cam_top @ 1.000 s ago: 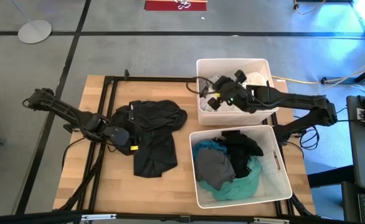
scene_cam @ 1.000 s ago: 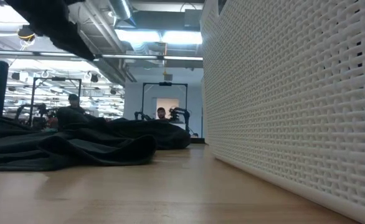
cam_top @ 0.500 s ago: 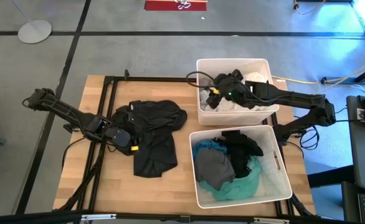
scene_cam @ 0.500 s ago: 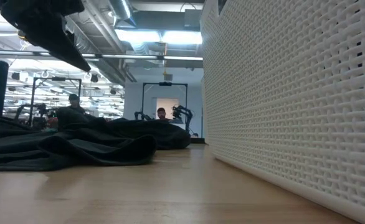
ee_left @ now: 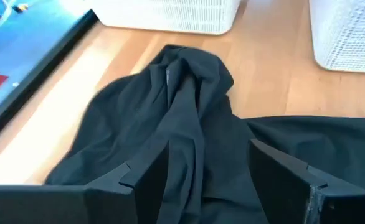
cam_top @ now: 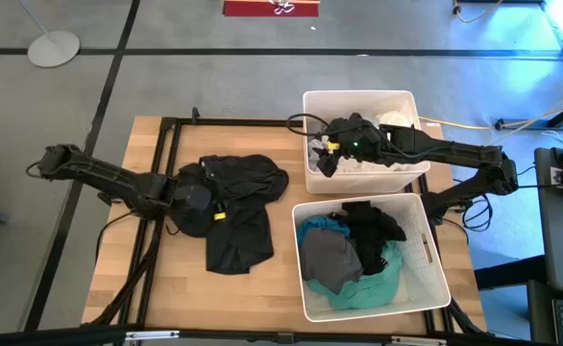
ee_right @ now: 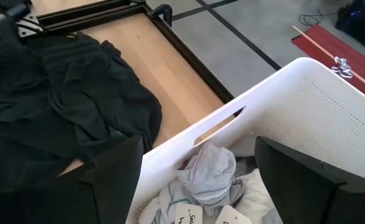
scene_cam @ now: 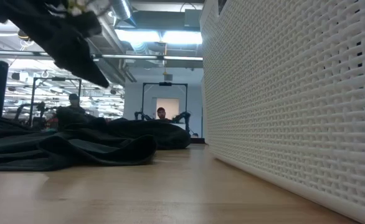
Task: Sort clothes
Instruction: Put the black pants into the bottom white laundry bin
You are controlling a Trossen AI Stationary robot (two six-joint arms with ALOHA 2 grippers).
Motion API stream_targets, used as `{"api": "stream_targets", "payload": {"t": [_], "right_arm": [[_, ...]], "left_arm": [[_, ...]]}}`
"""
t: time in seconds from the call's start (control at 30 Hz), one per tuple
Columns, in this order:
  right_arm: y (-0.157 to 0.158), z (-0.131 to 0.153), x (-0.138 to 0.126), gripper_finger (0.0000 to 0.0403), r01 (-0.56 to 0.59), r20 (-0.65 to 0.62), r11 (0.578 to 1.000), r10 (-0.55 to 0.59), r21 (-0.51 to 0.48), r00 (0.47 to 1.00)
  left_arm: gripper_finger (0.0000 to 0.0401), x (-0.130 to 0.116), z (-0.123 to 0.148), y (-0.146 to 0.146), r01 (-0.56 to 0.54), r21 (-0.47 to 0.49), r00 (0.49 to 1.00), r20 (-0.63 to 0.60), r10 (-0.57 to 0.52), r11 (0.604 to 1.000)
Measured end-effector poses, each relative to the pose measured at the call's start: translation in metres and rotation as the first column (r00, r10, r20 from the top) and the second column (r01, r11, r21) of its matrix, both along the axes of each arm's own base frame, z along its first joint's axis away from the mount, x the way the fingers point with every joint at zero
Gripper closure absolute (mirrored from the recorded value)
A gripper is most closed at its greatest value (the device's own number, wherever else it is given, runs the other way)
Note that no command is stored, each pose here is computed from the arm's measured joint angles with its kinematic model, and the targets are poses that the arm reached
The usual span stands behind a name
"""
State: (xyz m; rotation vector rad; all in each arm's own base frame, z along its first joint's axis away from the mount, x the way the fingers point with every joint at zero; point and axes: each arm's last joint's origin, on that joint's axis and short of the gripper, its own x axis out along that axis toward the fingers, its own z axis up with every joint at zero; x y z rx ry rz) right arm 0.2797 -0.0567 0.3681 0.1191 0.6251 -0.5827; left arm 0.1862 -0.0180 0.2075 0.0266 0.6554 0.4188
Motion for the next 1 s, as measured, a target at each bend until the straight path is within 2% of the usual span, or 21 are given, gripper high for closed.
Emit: {"api": "stream_targets", "payload": {"t": [0.23,0.37,0.43,0.63,0.8,1.0], "right_arm": [[0.000,-0.003,0.002,0.0093,-0.001,-0.014,1.000,0.001,0.001,1.000],[-0.001,-0.005,0.004,0.0093,-0.001,-0.025,1.000,0.002,0.003,1.000],[-0.001,-0.007,0.005,0.0093,-0.001,-0.035,1.000,0.002,0.005,0.999],[-0.001,-0.011,0.008,0.0093,-0.001,-0.054,1.000,0.001,0.009,0.999],[-0.002,-0.015,0.010,0.0093,0.000,-0.074,1.000,0.001,0.013,0.997],[-0.002,-0.020,0.014,0.0093,0.000,-0.096,1.000,0.001,0.017,0.995]], "left_arm": [[0.0195,0.017,-0.021,0.030,0.077,-0.108,0.993,-0.082,-0.087,0.991],[0.0195,0.023,-0.034,0.048,0.032,-0.114,0.988,-0.144,-0.048,0.993],[0.0195,0.026,-0.042,0.053,0.027,-0.150,0.984,-0.171,-0.053,0.988],[0.0195,0.031,-0.063,0.056,0.100,-0.325,0.958,-0.223,-0.179,0.940],[0.0195,0.035,-0.076,0.051,0.151,-0.482,0.933,-0.219,-0.286,0.863],[0.0195,0.040,-0.089,0.048,0.140,-0.465,0.915,-0.277,-0.294,0.874]]}}
